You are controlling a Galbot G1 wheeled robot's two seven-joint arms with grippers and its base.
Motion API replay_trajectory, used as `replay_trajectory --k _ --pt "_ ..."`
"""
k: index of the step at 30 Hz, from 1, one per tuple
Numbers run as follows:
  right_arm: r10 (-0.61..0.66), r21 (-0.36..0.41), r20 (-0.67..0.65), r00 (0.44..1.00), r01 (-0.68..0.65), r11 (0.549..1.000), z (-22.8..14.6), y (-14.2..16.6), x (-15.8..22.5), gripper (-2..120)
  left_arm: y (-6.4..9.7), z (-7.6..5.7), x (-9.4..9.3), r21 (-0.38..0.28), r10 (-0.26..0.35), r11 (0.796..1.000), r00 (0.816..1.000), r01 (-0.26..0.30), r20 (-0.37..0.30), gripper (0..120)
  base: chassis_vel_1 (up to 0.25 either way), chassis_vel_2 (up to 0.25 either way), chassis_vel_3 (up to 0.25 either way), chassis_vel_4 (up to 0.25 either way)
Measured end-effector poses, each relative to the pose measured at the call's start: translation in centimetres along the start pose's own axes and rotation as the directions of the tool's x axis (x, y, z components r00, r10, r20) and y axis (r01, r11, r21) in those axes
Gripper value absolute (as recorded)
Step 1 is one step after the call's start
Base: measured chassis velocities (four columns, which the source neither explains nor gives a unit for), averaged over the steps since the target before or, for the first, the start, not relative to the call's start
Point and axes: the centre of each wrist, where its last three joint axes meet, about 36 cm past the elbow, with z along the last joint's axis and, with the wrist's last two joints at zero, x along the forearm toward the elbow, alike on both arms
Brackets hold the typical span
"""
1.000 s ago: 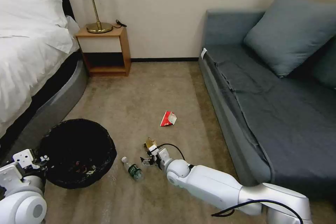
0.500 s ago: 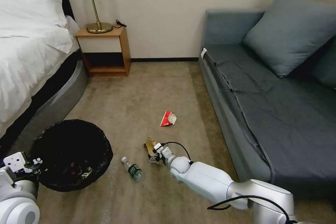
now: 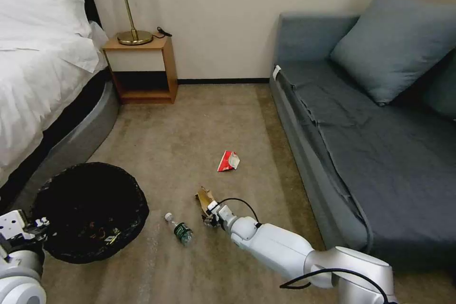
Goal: Pick up the trash bin, then pick up the garbage on the floor and place it into the trash bin.
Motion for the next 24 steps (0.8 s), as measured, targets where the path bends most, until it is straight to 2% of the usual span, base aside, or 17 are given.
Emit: replay_trajectory --k 3,4,7,8,12,13,16,24 --pt "-0.004 0.008 -0.003 1.000 0.004 1.000 0.25 0.24 -0.06 46 0.05 0.02 0.02 0.000 -0.002 1.000 1.000 0.002 0.002 3 0.000 0.000 0.000 0.000" --pt "-0.004 0.008 -0.003 1.000 0.004 1.000 0.25 0.24 -0.06 46 0.05 0.02 0.02 0.000 -0.002 1.000 1.000 0.002 0.002 3 0.000 0.000 0.000 0.000" --pt "-0.004 0.015 -0.002 1.000 0.004 1.000 0.37 0.25 -0.12 32 0.07 0.07 0.02 -0.001 -0.002 1.000 1.000 0.002 0.004 3 0.000 0.000 0.000 0.000" --pt "-0.004 0.015 -0.002 1.000 0.004 1.000 0.37 0.25 -0.12 32 0.07 0.07 0.02 -0.001 -0.002 1.000 1.000 0.002 0.004 3 0.000 0.000 0.000 0.000" --pt "-0.002 0.023 -0.002 1.000 0.002 1.000 0.49 0.04 -0.09 12 -0.05 0.21 -0.09 0.002 0.000 1.000 1.000 0.000 0.004 3 0.000 0.000 0.000 0.000" --pt "-0.002 0.023 -0.002 1.000 0.002 1.000 0.49 0.04 -0.09 12 -0.05 0.21 -0.09 0.002 0.000 1.000 1.000 0.000 0.004 3 0.000 0.000 0.000 0.000" --pt "-0.001 0.028 -0.001 1.000 0.001 1.000 0.60 -0.08 -0.05 0 -0.12 0.23 -0.15 0.004 0.002 1.000 1.000 -0.002 0.006 3 0.000 0.000 0.000 0.000" --pt "0.004 0.025 0.020 1.000 -0.005 1.000 0.11 -0.23 0.39 0 -0.18 0.24 -0.30 0.005 0.004 1.000 1.000 -0.004 0.006 3 0.000 0.000 0.000 0.000"
